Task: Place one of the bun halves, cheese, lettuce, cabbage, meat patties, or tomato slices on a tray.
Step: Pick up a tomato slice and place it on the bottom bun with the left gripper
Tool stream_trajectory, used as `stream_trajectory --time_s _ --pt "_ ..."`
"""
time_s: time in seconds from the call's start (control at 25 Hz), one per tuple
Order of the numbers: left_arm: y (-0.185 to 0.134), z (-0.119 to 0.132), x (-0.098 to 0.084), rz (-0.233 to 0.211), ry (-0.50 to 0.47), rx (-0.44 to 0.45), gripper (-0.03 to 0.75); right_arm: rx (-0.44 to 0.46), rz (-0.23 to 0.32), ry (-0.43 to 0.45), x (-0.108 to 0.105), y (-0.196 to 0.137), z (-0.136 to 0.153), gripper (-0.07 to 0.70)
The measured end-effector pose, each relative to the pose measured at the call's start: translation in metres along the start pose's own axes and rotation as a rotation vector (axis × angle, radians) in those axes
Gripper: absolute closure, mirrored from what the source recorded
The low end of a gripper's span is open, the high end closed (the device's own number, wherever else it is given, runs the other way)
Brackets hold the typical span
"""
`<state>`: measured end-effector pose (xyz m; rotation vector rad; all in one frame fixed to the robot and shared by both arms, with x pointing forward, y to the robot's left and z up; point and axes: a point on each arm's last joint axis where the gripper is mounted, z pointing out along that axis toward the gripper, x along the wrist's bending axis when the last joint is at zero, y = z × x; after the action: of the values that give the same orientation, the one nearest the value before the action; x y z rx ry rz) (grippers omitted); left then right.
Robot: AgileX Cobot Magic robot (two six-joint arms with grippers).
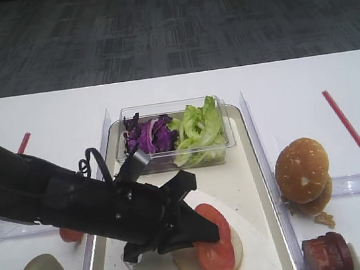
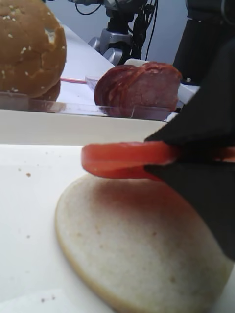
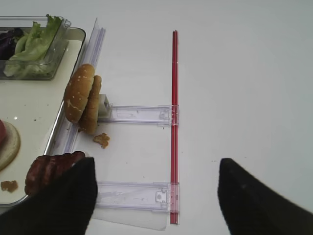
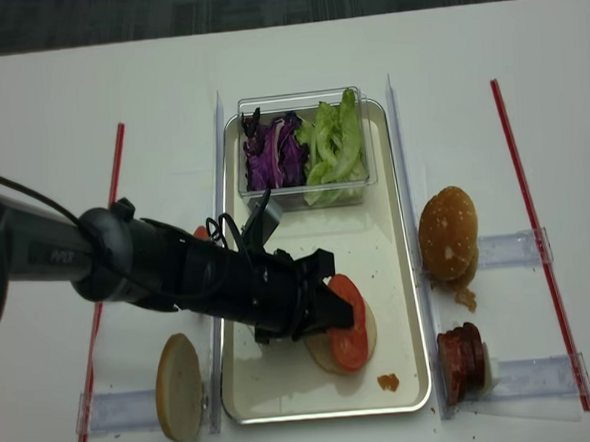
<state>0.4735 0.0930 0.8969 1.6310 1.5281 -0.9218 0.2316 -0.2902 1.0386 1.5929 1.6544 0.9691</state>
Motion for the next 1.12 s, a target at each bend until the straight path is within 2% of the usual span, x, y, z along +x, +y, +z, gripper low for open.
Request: stream_trajectory --time_s 0.52,1.12 --pt "0.0006 0.0000 0.0000 -0.005 0.000 -0.007 0.695 0.000 0.005 0.000 0.0000 0.0000 0.0000 0.101" --pt "0.0003 0.0000 0.0002 -0.023 0.003 -0.003 0.380 0.000 0.007 0.000 0.0000 0.0000 0.0000 0.101"
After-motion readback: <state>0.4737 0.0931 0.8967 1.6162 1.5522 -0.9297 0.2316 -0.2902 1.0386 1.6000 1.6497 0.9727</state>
